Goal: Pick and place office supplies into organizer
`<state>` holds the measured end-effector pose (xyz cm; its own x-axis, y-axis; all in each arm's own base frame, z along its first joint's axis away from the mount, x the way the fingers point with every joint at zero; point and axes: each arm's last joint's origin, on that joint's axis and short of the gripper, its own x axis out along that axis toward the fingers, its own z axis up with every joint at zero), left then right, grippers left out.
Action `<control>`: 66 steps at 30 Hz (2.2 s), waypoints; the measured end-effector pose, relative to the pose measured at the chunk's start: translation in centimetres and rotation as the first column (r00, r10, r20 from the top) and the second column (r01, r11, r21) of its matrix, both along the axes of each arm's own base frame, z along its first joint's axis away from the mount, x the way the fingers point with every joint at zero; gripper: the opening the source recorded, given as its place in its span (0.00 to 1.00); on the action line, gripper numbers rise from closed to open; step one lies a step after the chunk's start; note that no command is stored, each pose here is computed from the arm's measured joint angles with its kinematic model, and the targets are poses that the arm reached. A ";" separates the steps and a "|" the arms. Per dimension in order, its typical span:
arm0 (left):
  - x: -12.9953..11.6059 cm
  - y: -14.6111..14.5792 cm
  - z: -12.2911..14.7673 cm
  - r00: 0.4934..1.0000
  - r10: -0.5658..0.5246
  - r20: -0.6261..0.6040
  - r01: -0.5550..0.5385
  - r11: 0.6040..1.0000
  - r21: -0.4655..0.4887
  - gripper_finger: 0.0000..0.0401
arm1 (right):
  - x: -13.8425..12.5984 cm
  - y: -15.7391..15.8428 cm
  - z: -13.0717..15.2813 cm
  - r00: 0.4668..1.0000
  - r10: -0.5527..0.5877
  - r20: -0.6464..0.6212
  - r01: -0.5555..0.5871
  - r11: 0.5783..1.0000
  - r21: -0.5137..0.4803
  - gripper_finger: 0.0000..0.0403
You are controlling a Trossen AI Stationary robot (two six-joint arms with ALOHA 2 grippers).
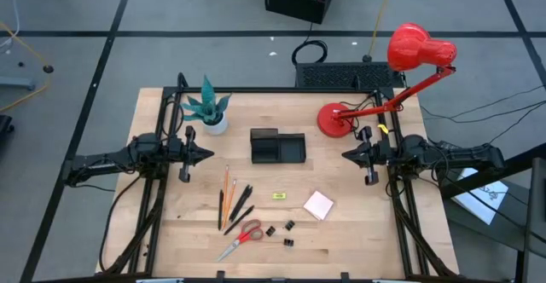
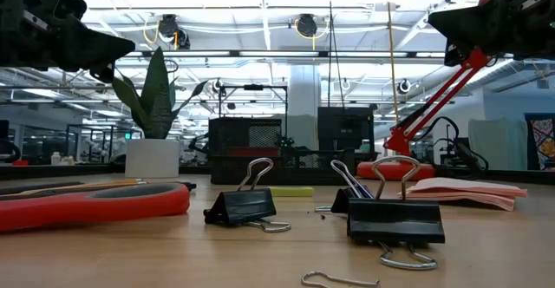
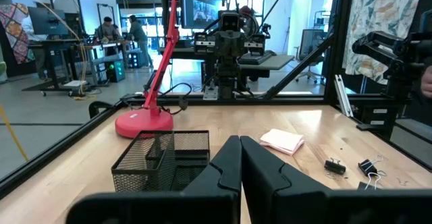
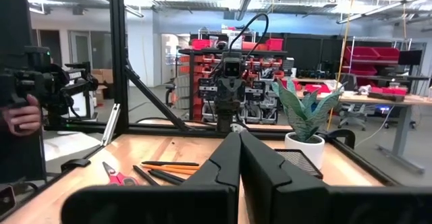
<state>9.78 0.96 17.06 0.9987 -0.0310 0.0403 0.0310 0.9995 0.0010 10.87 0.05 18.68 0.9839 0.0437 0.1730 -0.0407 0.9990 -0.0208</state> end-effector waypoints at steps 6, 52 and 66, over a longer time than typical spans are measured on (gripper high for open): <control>0.0 0.0 0.0 1.000 0.000 0.001 0.000 1.000 0.001 0.02 | 0.0 0.0 0.0 1.000 0.010 -0.002 -0.009 0.999 0.051 0.01; 0.0 0.3 0.6 0.990 0.121 0.071 -0.134 0.963 0.232 0.02 | 2.9 1.0 4.2 0.965 0.059 -0.254 -0.045 0.997 0.058 0.01; 0.0 0.3 0.6 0.990 0.121 0.069 -0.133 0.964 0.228 0.02 | 7.0 4.9 6.6 0.822 0.003 -0.569 -0.122 0.978 -0.171 0.06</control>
<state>9.73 1.28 17.64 0.9916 0.0812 0.1006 -0.1027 0.9674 0.2314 17.89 4.98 25.29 0.8999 0.0825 -0.4282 -0.1673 0.9721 -0.1644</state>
